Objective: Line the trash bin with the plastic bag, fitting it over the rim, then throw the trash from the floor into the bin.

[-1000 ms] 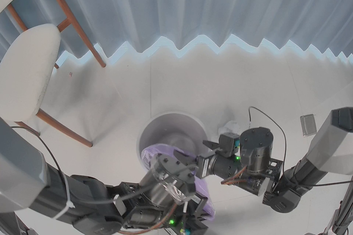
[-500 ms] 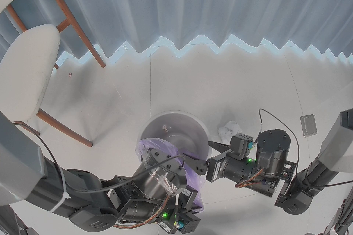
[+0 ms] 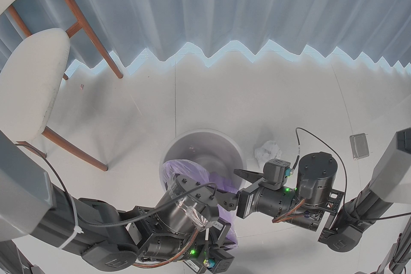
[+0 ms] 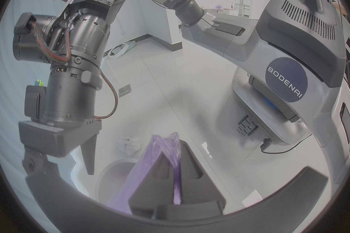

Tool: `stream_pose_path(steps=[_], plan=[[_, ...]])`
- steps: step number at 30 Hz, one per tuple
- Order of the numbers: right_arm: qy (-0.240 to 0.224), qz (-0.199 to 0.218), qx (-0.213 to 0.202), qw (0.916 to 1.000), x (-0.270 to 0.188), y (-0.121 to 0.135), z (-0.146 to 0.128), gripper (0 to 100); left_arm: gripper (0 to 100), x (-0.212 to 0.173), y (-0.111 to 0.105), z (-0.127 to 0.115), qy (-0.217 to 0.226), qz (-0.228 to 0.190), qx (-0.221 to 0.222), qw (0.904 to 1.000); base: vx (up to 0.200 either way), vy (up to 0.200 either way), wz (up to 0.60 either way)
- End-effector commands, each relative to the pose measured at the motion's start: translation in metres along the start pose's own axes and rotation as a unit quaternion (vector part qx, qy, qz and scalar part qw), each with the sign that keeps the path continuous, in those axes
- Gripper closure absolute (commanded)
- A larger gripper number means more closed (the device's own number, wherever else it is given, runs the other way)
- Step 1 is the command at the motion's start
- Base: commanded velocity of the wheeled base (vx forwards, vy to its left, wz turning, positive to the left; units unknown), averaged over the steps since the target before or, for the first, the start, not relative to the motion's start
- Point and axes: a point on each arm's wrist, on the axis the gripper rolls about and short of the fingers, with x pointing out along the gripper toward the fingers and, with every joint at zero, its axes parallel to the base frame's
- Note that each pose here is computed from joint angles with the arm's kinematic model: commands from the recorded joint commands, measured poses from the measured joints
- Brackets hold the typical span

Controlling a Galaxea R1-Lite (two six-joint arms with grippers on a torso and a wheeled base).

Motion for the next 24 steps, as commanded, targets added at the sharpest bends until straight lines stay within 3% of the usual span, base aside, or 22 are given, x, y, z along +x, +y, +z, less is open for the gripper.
stream_pose_path(steps=[1,10,24], plan=[[0.015,0.004,-0.002,0.9999,0.014,0.001,-0.011,0,100,0.0,-0.001,0.0,0.0,-0.001,0.0,1.0,0.0,0.0,0.0],[0.012,0.031,-0.009,0.9994,0.018,0.015,-0.017,0,100,0.001,-0.002,0.006,-0.006,-0.004,0.007,0.9999,0.0,0.0,0.0],[0.036,0.015,-0.009,0.9992,0.03,0.005,-0.034,0,100,0.0,-0.003,0.01,-0.011,-0.004,0.012,0.9999,0.0,0.0,0.0]])
